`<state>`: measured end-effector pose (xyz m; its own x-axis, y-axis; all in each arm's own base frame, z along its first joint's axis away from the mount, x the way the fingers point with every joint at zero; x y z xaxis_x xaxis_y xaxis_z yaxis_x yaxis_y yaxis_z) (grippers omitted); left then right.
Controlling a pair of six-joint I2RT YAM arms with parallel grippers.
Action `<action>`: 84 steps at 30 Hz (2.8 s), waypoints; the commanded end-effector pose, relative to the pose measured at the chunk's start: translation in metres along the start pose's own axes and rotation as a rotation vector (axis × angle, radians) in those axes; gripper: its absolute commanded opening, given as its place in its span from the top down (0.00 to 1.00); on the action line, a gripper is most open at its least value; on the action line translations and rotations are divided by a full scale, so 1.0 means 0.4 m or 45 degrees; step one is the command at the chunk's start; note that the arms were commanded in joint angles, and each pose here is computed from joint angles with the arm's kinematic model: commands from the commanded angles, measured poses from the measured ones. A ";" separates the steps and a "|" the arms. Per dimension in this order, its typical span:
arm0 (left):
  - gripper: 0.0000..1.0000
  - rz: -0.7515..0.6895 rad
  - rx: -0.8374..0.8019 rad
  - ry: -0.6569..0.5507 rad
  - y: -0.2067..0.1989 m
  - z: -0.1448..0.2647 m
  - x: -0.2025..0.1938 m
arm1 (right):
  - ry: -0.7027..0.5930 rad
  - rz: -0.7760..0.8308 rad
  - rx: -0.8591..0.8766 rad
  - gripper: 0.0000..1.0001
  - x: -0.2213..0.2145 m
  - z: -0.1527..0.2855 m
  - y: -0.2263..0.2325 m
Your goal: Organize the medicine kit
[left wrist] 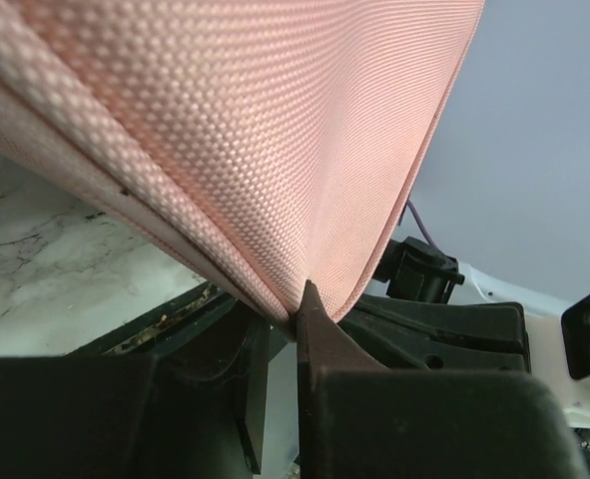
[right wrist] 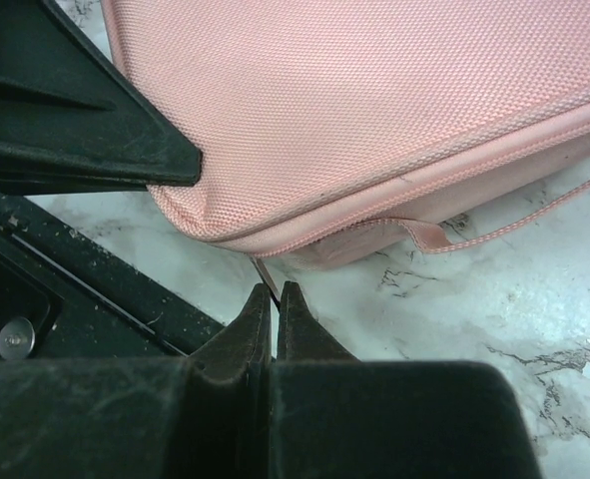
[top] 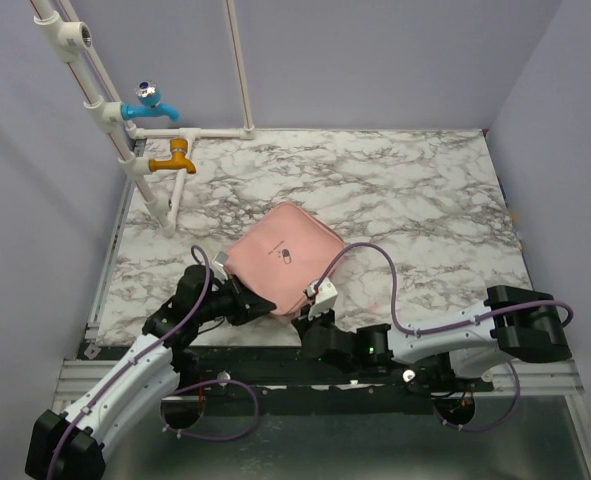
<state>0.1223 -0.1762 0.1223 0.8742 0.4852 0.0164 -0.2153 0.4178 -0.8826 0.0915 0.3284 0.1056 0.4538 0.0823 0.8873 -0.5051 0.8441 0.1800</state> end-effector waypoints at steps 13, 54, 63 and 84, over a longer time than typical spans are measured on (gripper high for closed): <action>0.37 -0.124 -0.094 0.010 -0.043 0.012 0.002 | -0.065 0.041 -0.210 0.99 0.007 -0.037 -0.109; 0.35 -0.313 -0.234 -0.018 -0.177 -0.138 0.169 | -0.050 0.074 -0.102 0.99 -0.007 -0.045 -0.064; 0.36 -0.253 -0.245 0.005 -0.116 -0.156 0.150 | -0.071 0.069 -0.123 0.99 0.002 -0.044 -0.070; 0.42 -0.236 -0.189 0.019 0.022 -0.138 0.090 | -0.154 0.077 -0.391 0.99 0.099 -0.065 -0.234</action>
<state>0.2009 -0.2081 0.1369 0.8474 0.4404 0.2964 0.1805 0.2860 -0.9411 0.1480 0.2934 0.0979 0.3930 0.1105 0.9129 -0.3871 0.9204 0.0552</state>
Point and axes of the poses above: each gripper's point midway between its finger pads, its own z axis back along the fingers, its own y axis along the line the jaws close on, x = y × z, the point moved 4 cm from there along z, back along the fingers, and after that the axes turned 3 degrees about z, right-handed, at the moved point
